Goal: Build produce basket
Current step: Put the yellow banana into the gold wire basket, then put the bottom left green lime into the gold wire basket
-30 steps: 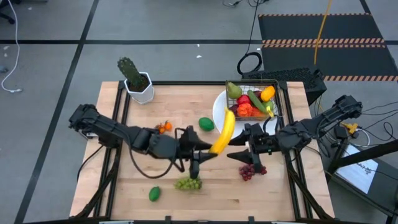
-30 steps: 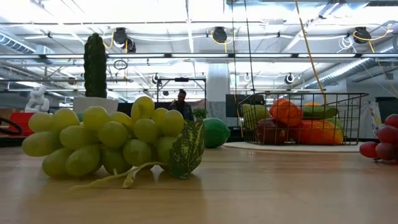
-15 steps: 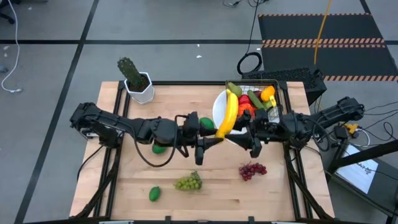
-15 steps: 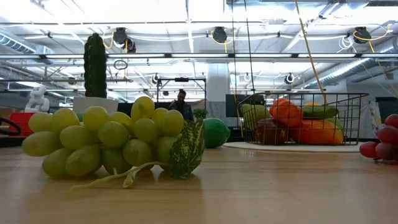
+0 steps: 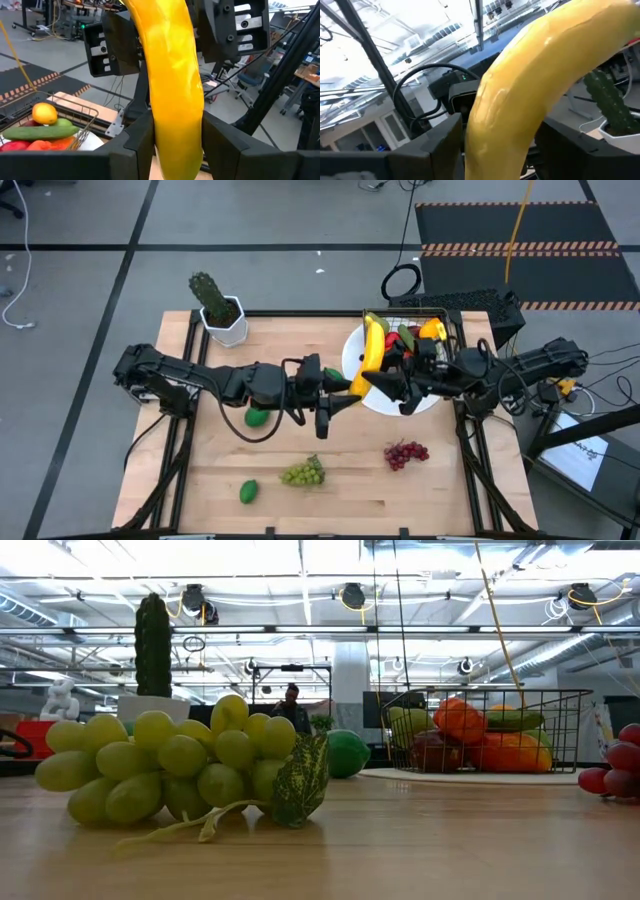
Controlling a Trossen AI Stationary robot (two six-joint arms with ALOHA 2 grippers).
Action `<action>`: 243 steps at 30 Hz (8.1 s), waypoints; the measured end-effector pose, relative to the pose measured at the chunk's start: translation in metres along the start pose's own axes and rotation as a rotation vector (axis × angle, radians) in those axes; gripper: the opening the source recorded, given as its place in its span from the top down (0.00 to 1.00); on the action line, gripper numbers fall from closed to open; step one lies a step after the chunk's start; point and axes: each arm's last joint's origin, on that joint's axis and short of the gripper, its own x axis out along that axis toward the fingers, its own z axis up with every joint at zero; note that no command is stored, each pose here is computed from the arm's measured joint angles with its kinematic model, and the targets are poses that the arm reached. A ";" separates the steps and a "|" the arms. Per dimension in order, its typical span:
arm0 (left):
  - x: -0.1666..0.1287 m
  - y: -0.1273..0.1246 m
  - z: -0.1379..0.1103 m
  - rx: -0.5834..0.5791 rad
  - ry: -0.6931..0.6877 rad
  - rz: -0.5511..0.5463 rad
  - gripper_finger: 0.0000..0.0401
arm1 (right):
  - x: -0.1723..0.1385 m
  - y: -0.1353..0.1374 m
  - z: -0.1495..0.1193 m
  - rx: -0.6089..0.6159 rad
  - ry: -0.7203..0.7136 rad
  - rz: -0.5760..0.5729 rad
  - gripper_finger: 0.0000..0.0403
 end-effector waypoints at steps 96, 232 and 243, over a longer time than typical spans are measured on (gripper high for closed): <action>-0.091 0.037 0.010 -0.014 0.512 0.255 0.32 | -0.018 -0.007 0.017 -0.344 -0.002 -0.144 0.64; -0.174 -0.002 -0.214 -0.945 1.244 0.706 0.32 | -0.034 -0.113 -0.017 0.430 0.427 -0.840 0.21; -0.160 -0.022 -0.250 -0.973 1.286 0.648 0.32 | -0.034 -0.113 -0.017 0.427 0.427 -0.839 0.21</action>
